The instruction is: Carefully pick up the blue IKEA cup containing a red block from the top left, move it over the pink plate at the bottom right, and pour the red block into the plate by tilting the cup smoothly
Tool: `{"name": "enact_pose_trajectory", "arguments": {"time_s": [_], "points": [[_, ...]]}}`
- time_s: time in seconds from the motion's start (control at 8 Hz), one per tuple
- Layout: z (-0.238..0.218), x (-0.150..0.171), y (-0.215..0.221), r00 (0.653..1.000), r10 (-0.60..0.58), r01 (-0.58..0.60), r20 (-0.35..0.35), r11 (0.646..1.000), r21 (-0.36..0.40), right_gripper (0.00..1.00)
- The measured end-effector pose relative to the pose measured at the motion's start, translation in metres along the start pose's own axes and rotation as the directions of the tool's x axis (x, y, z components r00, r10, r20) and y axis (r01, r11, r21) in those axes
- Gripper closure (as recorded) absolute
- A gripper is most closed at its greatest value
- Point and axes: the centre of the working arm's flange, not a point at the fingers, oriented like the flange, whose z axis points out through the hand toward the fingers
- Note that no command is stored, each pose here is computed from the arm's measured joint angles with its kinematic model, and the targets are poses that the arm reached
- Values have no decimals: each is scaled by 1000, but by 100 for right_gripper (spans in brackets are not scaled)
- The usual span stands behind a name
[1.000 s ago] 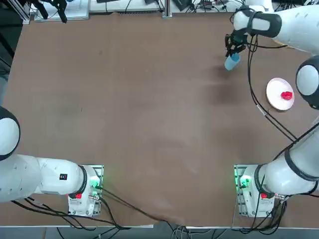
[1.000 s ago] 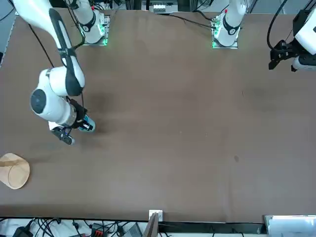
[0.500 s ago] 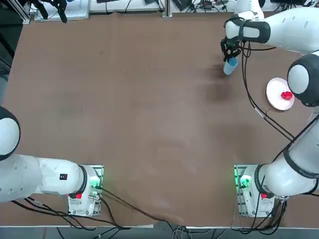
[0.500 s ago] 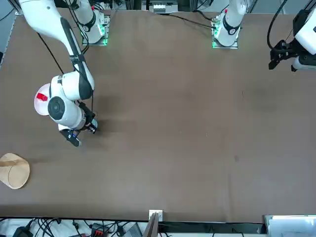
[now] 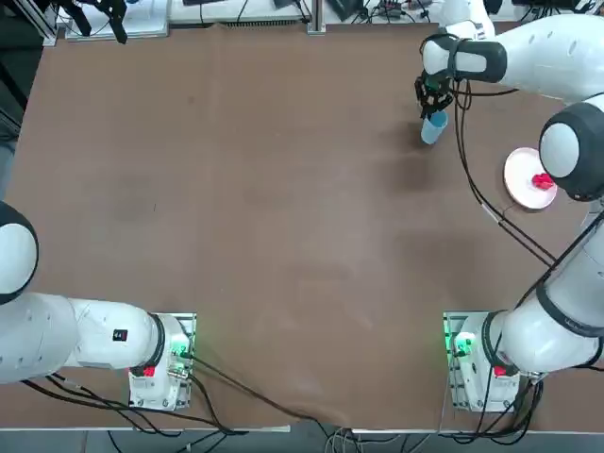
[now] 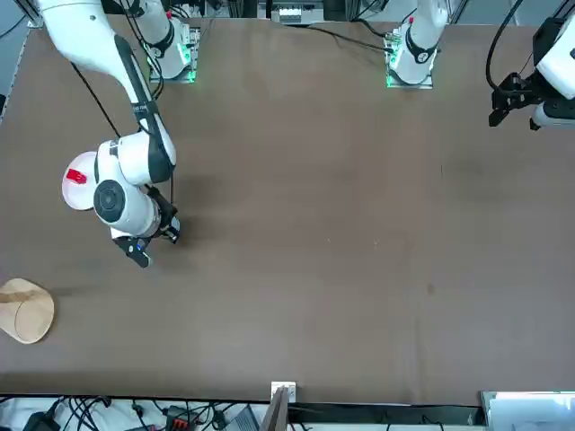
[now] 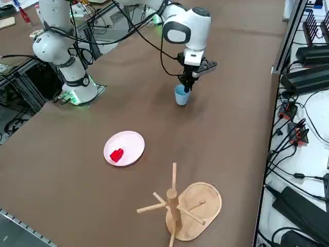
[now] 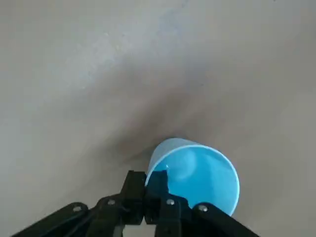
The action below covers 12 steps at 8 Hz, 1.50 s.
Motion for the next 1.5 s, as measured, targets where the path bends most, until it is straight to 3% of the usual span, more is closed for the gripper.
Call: {"name": "enact_pose_trajectory", "arguments": {"time_s": [0.5,0.75,0.88,1.5], "points": [[6,-1,-12,1000,10,-11,-12,999,-37,96],[7,3,-13,1000,10,-11,-16,999,-40,85],[7,4,-12,1000,11,-11,-18,999,-42,70],[3,7,-12,1000,10,-12,-24,999,-46,58]]}}
